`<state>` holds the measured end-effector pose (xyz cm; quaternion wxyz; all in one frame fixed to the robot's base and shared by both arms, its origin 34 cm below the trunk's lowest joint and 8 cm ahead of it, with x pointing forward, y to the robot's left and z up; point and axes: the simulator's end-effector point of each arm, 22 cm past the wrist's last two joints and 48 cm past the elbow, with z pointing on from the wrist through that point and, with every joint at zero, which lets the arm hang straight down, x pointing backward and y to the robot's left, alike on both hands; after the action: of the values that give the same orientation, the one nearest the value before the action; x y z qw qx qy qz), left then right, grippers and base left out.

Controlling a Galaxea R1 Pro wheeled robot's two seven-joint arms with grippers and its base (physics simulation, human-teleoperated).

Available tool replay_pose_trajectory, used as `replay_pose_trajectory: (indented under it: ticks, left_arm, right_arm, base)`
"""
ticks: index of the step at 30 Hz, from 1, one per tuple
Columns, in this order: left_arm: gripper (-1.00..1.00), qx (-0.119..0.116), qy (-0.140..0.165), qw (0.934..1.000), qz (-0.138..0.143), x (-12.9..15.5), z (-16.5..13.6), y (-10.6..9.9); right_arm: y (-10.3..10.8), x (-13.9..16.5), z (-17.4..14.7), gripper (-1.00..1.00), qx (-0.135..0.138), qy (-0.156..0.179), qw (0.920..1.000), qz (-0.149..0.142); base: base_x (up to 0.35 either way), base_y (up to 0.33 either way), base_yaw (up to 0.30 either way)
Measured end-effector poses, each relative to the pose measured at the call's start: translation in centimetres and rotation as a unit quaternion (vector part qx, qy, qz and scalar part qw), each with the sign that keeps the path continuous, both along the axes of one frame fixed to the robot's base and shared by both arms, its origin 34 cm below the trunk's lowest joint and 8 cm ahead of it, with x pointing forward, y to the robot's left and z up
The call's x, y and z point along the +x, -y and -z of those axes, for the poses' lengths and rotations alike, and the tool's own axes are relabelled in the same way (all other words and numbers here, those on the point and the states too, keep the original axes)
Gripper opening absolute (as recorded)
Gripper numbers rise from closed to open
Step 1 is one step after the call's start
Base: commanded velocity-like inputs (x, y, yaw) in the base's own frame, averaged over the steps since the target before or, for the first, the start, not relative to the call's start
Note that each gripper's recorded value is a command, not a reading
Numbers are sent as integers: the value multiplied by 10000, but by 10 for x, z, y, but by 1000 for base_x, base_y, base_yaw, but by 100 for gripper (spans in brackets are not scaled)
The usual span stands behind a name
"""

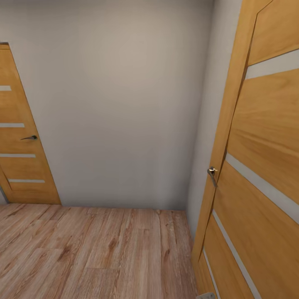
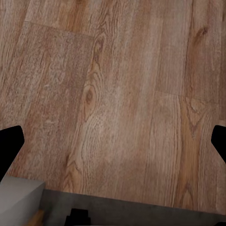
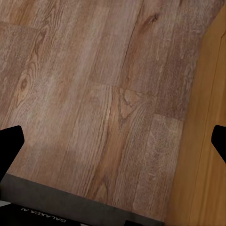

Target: Move the two storage containers from the living room to the garage. In the garage, place one container on the floor and stack the other container on top of it (either order is fine).

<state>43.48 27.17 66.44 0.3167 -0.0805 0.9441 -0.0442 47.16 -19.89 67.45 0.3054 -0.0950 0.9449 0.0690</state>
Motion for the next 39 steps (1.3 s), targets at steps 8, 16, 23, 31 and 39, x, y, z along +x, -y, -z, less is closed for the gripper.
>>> replay_pose_trajectory:
  ticks: [8, 16, 23, 31, 39]
  left_arm:
    - [100, 0, 3, 10000, 0, 0, 0, 0]
    - [100, 0, 0, 10000, 0, 0, 0, 0]
    - [100, 0, 0, 10000, 0, 0, 0, 0]
    - [100, 0, 0, 10000, 0, 0, 0, 0]
    - [100, 0, 0, 10000, 0, 0, 0, 0]
  right_arm:
    - [0, 0, 0, 100, 1, 4, 10000, 2]
    - [0, 0, 0, 100, 2, 1, 10000, 6]
    - [0, 0, 0, 100, 3, 0, 10000, 8]
    - [0, 0, 0, 100, -1, -1, 10000, -2]
    - [0, 0, 0, 100, 3, -1, 10000, 7]
  base:
    - [210, 0, 0]
    - [170, 0, 0]
    - [10, 0, 0]
    - [0, 0, 0]
    - [0, 0, 0]
